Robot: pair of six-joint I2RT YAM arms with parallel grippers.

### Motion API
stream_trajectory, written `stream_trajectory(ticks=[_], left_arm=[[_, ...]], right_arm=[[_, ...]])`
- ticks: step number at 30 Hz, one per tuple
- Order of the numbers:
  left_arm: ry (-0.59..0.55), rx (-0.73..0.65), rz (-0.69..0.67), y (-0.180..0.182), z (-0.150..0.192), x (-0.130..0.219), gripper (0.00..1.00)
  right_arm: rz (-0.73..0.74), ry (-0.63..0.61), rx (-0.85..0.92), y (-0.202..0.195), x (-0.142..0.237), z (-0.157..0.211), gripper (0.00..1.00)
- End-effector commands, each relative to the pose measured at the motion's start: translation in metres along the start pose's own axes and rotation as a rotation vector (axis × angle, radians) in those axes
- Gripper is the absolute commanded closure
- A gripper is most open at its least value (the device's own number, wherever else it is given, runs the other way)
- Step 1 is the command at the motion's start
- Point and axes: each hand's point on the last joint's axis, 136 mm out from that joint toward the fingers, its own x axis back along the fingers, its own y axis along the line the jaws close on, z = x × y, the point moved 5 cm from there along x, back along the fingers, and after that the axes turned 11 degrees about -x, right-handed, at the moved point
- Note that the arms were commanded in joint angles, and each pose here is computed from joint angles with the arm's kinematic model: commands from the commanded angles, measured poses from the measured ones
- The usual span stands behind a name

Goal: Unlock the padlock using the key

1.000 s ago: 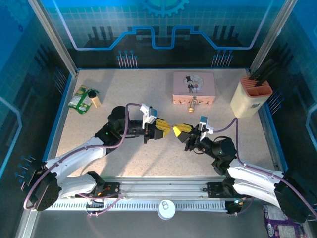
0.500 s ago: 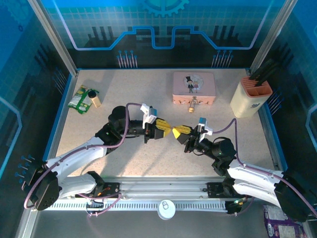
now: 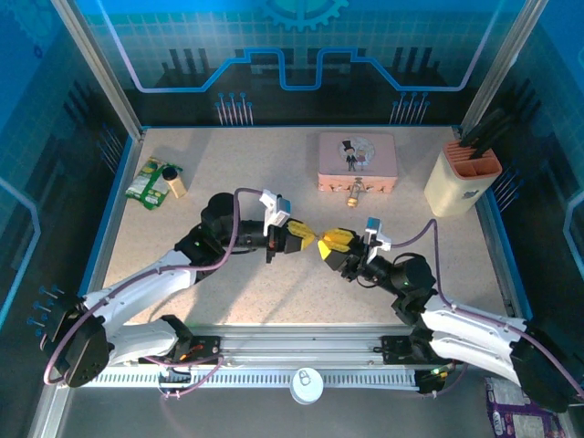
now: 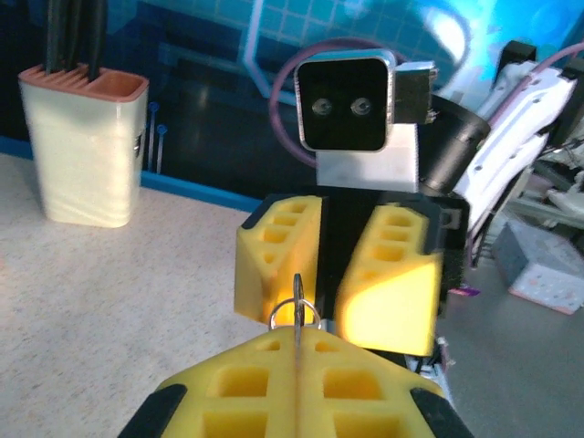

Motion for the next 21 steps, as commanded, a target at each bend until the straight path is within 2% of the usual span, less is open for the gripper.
stream_trajectory(ticks=[1,6,11,15,21], left_arm=[[0.066,-0.032,-0.069,0.006,-0.009,0.005,1.0],[0.233,-0.027,-0.121,0.012,-0.004,0.009,1.0],[0.41,-0.031,-0.124,0.012,0.01,0.004,1.0],[0.48,-0.05,-0.089,0.005,0.014,-0.005,1.0],[0.469,-0.068,-0.048,-0.002,0.012,-0.012,1.0]], right_arm=[[0.089,0.039,0.085,-0.007,0.007,0.002,0.57],[0.147,0.096,0.195,-0.013,0.023,0.001,0.44],[0.105,0.135,0.201,-0.014,0.028,-0.002,0.44],[0.049,0.149,0.173,-0.01,0.022,-0.002,0.49],[-0.04,0.197,0.102,-0.007,0.011,0.006,0.6]])
